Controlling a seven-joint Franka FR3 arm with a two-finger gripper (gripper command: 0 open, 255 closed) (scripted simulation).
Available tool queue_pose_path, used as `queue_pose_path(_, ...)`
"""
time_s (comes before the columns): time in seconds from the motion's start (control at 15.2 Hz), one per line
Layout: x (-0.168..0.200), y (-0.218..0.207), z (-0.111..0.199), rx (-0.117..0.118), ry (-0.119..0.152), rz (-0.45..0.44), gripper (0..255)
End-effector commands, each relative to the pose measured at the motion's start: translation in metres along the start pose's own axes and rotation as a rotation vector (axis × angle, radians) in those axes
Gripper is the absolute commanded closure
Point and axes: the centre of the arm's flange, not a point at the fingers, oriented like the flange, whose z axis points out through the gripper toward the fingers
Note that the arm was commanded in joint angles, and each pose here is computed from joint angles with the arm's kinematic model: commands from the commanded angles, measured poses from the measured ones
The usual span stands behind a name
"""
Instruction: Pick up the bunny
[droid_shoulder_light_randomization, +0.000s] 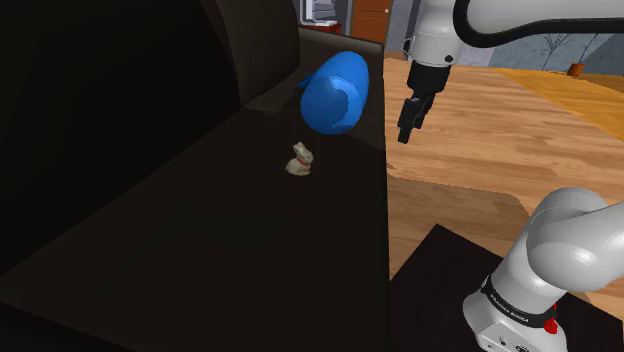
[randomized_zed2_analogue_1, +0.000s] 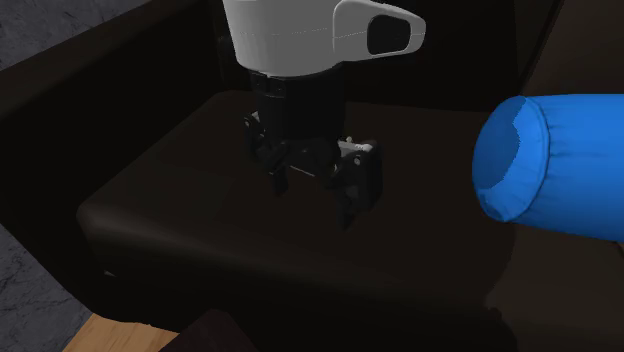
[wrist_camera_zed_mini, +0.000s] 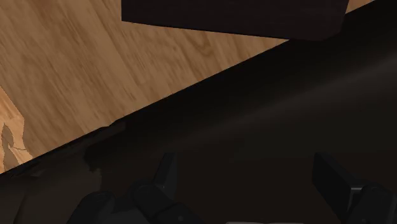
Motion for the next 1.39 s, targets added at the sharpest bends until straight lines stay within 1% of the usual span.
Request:
queue_pose_path(0.0,0.0,0.0,0.0,0.0,0.0,0.0,0)
queue_pose_path(0.66,0.107,-0.039,0.036,0.014,0.085,-0.054,0)
queue_pose_path(1.32,0.215,-0.084,0.063,0.027,0.17,-0.108,0)
